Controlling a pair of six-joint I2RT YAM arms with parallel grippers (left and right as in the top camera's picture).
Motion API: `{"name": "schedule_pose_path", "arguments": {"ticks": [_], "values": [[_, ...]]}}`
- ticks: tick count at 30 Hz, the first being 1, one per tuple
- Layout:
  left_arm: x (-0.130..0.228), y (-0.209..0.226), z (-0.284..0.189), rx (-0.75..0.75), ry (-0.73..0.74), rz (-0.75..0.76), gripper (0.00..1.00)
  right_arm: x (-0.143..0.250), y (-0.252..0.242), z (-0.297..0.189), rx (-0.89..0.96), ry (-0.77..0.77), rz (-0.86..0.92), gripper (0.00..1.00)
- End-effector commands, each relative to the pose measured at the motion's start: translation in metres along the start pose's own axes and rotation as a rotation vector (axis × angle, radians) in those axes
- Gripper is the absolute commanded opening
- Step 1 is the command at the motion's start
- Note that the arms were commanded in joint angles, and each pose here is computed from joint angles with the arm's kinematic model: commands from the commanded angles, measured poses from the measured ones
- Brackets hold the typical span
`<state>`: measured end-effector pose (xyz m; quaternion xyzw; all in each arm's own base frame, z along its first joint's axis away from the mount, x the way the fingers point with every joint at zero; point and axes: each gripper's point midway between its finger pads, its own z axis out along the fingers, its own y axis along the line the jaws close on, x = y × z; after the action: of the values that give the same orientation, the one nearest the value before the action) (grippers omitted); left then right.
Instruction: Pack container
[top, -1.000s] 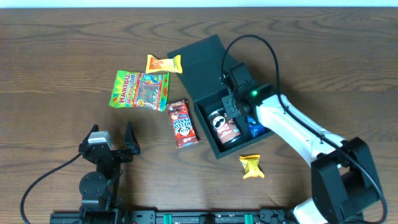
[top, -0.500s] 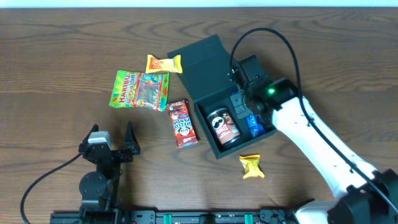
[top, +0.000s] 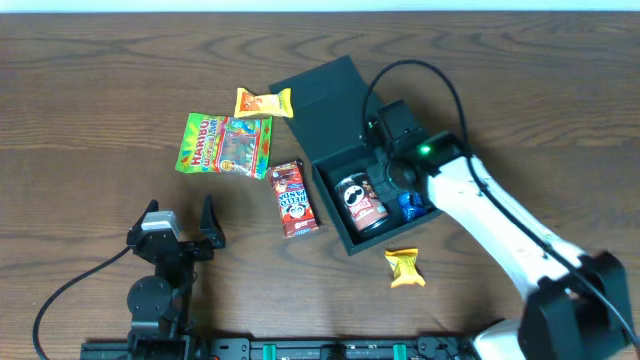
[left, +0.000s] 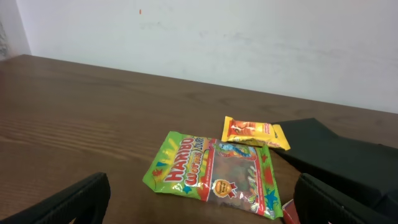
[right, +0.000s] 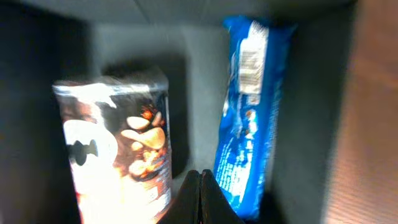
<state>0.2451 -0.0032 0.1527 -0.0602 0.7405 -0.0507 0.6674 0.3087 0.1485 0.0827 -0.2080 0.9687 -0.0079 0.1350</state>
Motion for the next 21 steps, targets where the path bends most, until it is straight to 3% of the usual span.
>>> {"name": "schedule_pose_path", "arguments": {"ticks": [1,21], "values": [[0.017,0.004,0.000,-0.013,0.054,0.017,0.95,0.008,0.000,0.014,0.016,0.025,-0.022,0.02],[0.017,0.004,0.000,-0.013,0.054,0.018,0.95,0.020,0.003,0.042,0.007,0.007,-0.015,0.06]]}}
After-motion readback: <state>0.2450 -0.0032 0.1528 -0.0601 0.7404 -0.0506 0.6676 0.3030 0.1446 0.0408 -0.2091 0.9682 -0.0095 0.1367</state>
